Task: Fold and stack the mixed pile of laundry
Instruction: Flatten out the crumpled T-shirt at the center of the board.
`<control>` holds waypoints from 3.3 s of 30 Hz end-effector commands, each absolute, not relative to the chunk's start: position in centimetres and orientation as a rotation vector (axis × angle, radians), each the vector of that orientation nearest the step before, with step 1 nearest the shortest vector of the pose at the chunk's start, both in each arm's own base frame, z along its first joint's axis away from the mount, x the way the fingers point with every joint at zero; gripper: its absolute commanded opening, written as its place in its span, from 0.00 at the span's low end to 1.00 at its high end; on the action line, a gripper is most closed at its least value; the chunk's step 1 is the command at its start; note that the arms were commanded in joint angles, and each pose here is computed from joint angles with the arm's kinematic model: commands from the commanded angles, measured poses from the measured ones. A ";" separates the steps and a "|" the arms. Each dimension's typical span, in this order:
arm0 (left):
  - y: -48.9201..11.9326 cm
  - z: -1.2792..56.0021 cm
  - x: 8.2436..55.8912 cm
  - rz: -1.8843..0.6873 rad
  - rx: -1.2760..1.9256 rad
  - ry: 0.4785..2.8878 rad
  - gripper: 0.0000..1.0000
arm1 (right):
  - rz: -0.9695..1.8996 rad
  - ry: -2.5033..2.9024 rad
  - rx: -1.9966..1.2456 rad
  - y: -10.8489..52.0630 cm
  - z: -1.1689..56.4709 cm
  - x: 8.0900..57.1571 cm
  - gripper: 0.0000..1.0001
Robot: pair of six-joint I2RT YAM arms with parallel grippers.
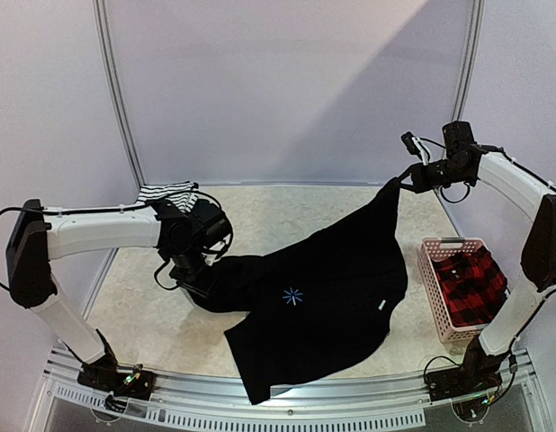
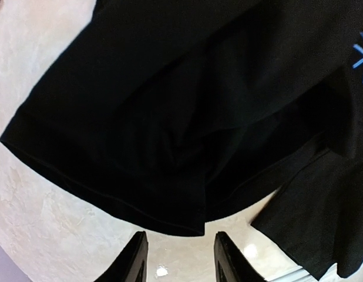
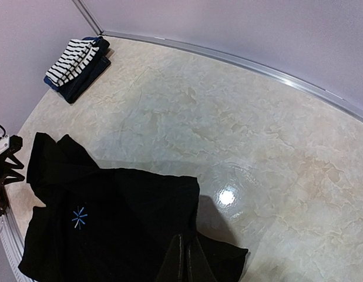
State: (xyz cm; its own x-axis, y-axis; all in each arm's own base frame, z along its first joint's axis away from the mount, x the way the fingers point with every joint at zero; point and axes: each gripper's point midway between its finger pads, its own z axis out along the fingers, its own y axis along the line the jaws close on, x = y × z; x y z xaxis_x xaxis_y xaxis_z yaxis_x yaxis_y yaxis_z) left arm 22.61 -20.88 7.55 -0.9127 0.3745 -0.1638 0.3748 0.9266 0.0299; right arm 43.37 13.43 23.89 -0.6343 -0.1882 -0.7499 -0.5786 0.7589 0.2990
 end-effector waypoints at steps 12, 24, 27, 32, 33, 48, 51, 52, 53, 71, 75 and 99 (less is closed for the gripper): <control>-21.4 4.1 21.0 0.041 0.621 3.023 0.31 | 0.693 2.205 -0.590 13.6 23.8 43.3 0.00; -21.6 3.2 21.7 0.083 0.642 3.005 0.28 | 0.697 2.212 -0.587 13.6 23.6 43.2 0.00; -21.5 3.2 21.7 0.099 0.653 2.999 0.24 | 0.696 2.210 -0.586 13.6 23.7 43.2 0.00; -21.5 3.3 21.9 0.101 0.670 2.982 0.04 | 0.698 2.213 -0.584 13.6 23.6 43.2 0.00; -21.6 3.3 22.1 0.102 0.671 2.974 0.01 | 0.698 2.213 -0.585 13.6 23.6 43.2 0.00; -18.2 16.9 27.0 0.219 0.600 2.662 0.00 | 0.653 2.146 -0.589 13.4 27.9 43.3 0.00; -16.8 19.4 27.3 0.223 0.552 2.614 0.00 | 0.635 2.122 -0.588 13.3 29.5 43.3 0.00; -16.3 20.1 27.3 0.227 0.537 2.599 0.00 | 0.630 2.117 -0.588 13.2 29.8 43.3 0.00; -15.9 20.7 27.4 0.226 0.520 2.583 0.00 | 0.627 2.110 -0.588 13.1 30.2 43.3 0.00; -17.8 10.3 21.7 -0.155 0.488 2.819 0.00 | 0.685 2.142 -0.590 13.6 27.5 42.2 0.00; -17.7 8.1 18.4 -0.266 0.425 2.895 0.00 | 0.720 2.140 -0.600 13.9 27.0 42.1 0.00; -20.8 4.5 17.1 0.317 1.228 2.877 0.35 | 0.821 2.154 -0.631 14.9 25.8 41.5 0.00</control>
State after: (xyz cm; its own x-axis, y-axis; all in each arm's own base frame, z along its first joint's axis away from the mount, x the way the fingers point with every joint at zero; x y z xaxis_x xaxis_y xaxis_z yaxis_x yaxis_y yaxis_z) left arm 17.75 -22.27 4.68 -0.7271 0.6858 -0.0305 0.6786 0.7247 0.1197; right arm 41.73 14.80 25.55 -0.6224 -0.1749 -0.7629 -0.6328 0.6861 0.3590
